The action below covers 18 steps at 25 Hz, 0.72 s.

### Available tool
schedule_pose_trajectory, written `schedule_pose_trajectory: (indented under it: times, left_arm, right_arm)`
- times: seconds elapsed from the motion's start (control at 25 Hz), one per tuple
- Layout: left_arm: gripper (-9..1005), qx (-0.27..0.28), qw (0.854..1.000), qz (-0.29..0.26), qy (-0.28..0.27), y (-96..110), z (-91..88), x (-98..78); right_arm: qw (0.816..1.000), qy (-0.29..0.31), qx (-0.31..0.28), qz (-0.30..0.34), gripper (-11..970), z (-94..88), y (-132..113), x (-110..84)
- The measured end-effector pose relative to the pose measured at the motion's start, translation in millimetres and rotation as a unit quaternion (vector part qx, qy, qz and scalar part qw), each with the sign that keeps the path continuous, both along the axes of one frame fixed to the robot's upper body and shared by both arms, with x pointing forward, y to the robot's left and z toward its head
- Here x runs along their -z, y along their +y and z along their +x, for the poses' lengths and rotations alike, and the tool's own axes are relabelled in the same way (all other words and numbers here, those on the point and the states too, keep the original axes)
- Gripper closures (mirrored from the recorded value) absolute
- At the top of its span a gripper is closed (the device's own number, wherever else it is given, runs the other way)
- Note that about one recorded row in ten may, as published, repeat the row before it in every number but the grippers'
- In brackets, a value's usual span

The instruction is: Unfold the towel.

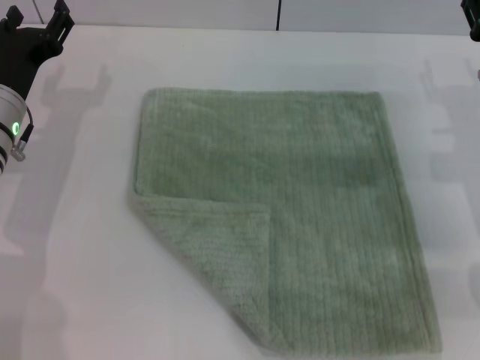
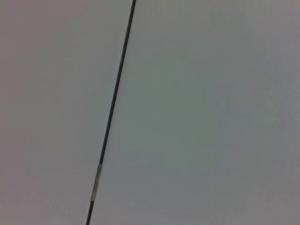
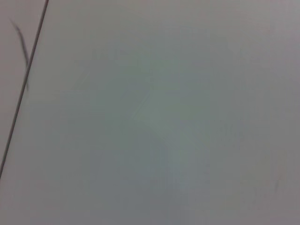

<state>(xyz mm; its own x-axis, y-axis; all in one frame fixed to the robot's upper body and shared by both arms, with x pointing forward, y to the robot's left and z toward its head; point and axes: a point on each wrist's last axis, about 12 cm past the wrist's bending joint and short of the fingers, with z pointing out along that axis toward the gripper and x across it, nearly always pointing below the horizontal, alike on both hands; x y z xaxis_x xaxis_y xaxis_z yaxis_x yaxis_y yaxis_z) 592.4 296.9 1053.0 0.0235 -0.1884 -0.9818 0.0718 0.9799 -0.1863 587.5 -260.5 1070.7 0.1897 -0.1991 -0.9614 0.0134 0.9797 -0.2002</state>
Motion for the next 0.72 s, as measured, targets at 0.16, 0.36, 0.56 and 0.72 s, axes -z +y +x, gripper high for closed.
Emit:
schedule_pose_trajectory:
  times: [0.16, 0.36, 0.56, 0.72]
  left_arm:
    - [182, 0.000, 1.000, 0.000, 0.000, 0.0, -0.4, 0.2]
    - [182, 0.001, 1.000, -0.001, -0.002, -0.3, -1.0, 0.1]
    - [183, 0.001, 1.000, -0.002, -0.003, -0.3, -1.2, 0.0]
    - [183, 0.001, 1.000, -0.001, -0.005, -0.2, -1.7, -0.1]
  right_arm:
    - [1.000, 0.000, 0.000, 0.000, 248, -0.1, 0.1, 0.1]
    - [1.000, 0.000, -0.001, -0.001, 266, -0.3, 0.3, 0.1]
    - [1.000, -0.001, -0.002, -0.002, 285, -0.4, 0.6, 0.1]
    - [1.000, -0.002, -0.003, -0.001, 299, -0.3, 1.1, -0.3]
